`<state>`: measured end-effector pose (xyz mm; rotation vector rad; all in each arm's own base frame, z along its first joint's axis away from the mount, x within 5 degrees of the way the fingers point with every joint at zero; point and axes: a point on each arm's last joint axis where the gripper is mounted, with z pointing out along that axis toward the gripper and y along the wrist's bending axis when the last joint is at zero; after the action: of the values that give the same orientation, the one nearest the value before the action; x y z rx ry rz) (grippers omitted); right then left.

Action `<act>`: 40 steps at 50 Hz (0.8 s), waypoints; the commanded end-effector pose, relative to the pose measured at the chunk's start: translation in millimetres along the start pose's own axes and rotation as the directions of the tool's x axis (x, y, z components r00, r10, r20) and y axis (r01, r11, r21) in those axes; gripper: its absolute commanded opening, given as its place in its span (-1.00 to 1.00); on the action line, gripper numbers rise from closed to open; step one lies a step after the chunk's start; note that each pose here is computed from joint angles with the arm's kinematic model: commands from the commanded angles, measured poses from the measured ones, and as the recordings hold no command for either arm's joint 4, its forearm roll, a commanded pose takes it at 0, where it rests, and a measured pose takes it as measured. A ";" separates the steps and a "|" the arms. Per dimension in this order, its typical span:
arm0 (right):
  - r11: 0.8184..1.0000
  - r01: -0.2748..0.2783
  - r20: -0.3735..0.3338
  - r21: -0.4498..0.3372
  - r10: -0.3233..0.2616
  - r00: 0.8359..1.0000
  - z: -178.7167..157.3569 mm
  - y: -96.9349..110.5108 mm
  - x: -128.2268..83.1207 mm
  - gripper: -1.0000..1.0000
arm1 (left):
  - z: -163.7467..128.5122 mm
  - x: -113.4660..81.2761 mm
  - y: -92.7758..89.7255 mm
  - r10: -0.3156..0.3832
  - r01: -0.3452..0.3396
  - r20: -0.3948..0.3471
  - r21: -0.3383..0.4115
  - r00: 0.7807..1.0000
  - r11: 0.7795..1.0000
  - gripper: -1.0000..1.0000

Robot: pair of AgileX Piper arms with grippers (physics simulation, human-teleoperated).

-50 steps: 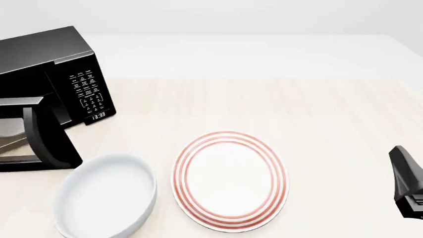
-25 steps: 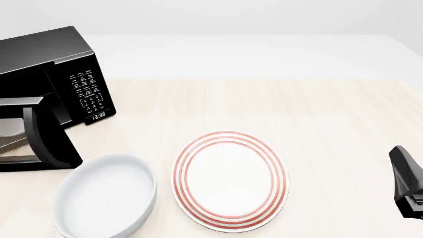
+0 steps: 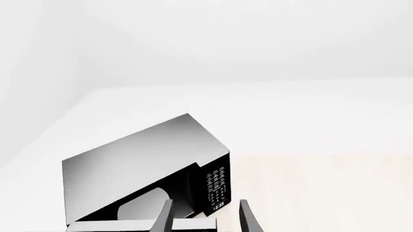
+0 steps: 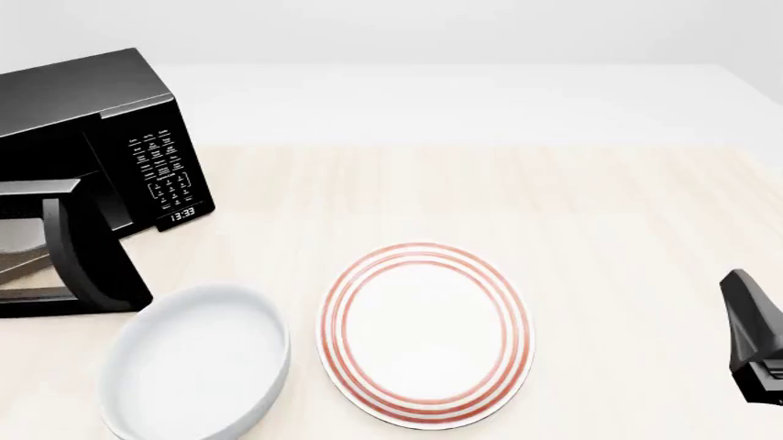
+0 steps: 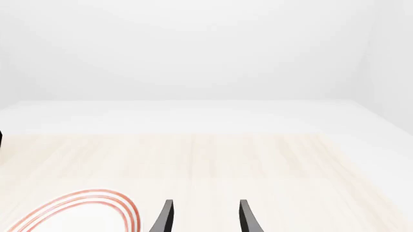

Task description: Open the microwave.

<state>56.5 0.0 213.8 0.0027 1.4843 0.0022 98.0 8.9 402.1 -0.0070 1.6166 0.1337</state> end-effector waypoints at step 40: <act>1.000 0.000 0.000 0.000 0.000 1.000 0.0 0.0 0.0 1.00 | 76.8 -2.8 5.7 -0.015 0.013 -0.319 -0.007 0.948 1.000 1.00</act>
<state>56.5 0.0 213.8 0.0027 1.4843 0.0022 159.0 17.5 409.0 -0.0344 1.8809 0.1252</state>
